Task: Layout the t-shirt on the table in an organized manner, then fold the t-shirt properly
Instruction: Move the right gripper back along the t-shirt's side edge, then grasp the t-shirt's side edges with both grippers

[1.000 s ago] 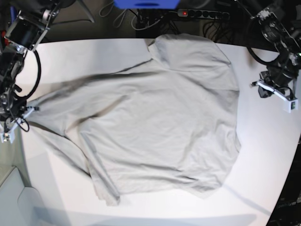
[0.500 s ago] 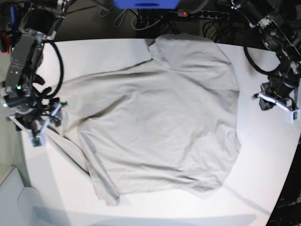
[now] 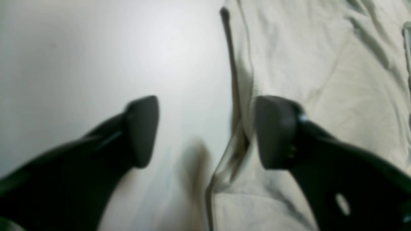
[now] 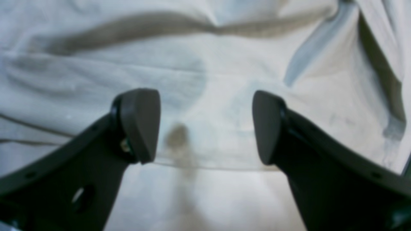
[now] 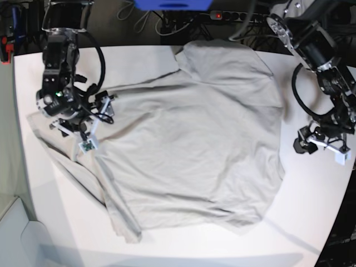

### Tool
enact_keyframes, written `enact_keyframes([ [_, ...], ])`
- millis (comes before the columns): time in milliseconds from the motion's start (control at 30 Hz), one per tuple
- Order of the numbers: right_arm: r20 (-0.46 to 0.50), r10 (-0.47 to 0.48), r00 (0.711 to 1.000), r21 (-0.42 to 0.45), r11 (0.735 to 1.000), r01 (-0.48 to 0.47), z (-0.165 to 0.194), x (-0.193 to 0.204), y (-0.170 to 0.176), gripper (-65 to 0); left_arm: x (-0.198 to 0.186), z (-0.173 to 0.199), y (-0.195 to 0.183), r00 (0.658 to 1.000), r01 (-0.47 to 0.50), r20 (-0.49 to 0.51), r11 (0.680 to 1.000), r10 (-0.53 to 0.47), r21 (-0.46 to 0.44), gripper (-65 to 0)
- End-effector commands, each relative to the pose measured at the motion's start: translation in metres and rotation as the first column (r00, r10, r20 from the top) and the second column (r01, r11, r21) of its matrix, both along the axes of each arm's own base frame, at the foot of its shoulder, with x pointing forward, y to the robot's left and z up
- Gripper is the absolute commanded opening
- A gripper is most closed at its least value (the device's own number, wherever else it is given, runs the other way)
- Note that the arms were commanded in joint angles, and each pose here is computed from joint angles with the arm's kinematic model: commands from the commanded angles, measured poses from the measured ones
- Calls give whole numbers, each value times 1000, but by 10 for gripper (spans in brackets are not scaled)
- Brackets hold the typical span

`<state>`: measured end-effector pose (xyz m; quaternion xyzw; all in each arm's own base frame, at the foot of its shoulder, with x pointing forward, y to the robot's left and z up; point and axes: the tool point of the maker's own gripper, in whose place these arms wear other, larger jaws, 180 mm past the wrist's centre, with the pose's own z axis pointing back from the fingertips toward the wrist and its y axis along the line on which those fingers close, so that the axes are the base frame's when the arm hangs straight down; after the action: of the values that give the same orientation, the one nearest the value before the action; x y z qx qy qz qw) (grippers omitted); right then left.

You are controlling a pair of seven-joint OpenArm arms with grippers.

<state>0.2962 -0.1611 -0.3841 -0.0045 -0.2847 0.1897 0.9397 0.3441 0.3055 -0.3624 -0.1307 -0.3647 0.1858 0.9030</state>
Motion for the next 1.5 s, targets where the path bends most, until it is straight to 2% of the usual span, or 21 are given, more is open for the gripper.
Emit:
enact_keyframes([
  [0,48,3,999,0,1000,-3,12,11,-1,-195,20,25,5,997,-5,81,1000,4,11,-125],
  [200,48,3,999,0,1000,-3,12,10,-1,-195,45,8,-7,990,-40,133,996,51,-80,-120],
  [333,46,5,999,-1,1000,-5,12,10,-1,-195,63,-11,-40,993,44,117,995,-34,-85,-120],
  [433,41,3,999,-2,1000,-3,11,9,-1,-195,67,-16,-50,990,64,130,995,-54,-74,-120],
  [1067,25,2,1000,-1,1000,-2,6,2,-2,-195,65,-30,-56,993,57,106,992,-45,-114,-123],
  [1133,25,2,1000,-1,1000,-2,6,2,-2,-195,65,-33,-57,994,58,99,991,-46,-124,-170],
  [1333,11,2,1000,-1,1000,-2,2,-3,-2,-195,65,-39,-58,996,48,81,989,-37,-143,-455],
  [1367,11,2,1000,-1,1000,-2,2,-3,-2,-195,65,-39,-58,996,46,84,989,-34,-144,-477],
  [1467,11,2,1000,-1,1000,-2,2,-3,-2,-195,68,-36,-57,994,35,105,989,-20,-140,-488],
])
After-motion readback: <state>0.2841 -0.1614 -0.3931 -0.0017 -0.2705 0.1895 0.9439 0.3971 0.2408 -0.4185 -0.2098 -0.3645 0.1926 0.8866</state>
